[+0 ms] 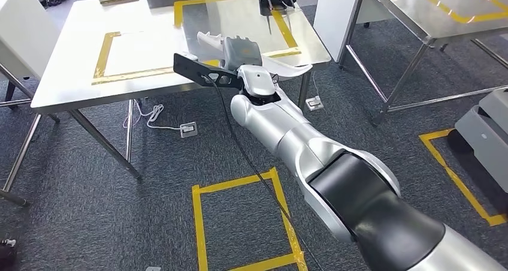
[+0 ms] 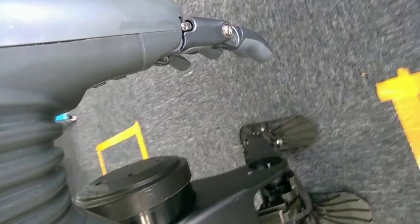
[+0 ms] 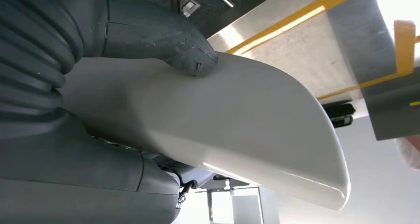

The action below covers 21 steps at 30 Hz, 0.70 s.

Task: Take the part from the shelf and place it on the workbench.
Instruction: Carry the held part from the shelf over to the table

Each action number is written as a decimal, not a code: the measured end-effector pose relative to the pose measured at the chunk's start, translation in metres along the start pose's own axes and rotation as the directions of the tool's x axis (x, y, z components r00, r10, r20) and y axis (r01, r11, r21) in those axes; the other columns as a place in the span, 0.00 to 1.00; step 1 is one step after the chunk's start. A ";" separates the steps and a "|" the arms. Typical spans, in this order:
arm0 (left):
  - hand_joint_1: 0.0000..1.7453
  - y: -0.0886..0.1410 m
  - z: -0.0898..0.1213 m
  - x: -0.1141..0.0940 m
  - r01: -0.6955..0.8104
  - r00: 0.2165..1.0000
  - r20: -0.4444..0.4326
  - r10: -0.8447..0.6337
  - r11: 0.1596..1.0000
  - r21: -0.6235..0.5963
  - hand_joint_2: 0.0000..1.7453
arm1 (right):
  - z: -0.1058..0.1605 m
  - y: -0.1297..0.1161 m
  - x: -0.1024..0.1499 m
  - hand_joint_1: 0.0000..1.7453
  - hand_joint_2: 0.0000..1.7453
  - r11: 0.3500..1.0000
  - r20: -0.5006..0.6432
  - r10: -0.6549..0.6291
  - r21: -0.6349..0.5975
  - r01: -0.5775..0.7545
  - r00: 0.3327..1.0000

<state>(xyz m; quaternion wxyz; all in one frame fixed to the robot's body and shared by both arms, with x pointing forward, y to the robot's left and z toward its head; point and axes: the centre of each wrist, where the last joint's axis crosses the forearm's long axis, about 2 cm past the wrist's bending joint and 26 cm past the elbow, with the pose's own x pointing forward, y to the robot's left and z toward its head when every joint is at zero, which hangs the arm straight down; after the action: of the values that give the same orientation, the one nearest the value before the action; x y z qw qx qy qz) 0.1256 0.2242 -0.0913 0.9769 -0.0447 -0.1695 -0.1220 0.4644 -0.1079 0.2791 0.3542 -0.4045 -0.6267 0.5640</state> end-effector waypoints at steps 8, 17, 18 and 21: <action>0.00 -0.002 0.001 -0.008 -0.002 1.000 -0.013 0.002 1.000 -0.005 1.00 | 0.005 0.012 0.001 0.90 1.00 1.000 0.005 0.007 0.021 -0.007 1.000; 0.00 -0.002 0.001 -0.011 0.000 1.000 -0.018 0.000 1.000 -0.005 1.00 | 0.004 0.010 0.002 0.90 1.00 1.000 0.013 0.008 0.010 -0.008 1.000; 0.00 -0.002 0.001 -0.012 0.001 1.000 -0.019 -0.001 1.000 -0.006 1.00 | 0.006 0.013 0.001 0.90 1.00 1.000 0.011 0.006 0.017 -0.006 1.000; 0.00 -0.005 0.001 -0.019 -0.001 0.999 -0.035 0.001 1.000 -0.012 1.00 | 0.017 0.037 -0.003 0.90 1.00 0.997 -0.006 -0.005 0.074 0.005 1.000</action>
<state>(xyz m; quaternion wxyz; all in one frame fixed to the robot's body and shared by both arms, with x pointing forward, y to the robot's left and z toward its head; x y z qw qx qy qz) 0.1069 0.2238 -0.0961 0.9795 -0.0485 -0.1515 -0.1233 0.4545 -0.1159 0.2405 0.3721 -0.3913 -0.6054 0.5848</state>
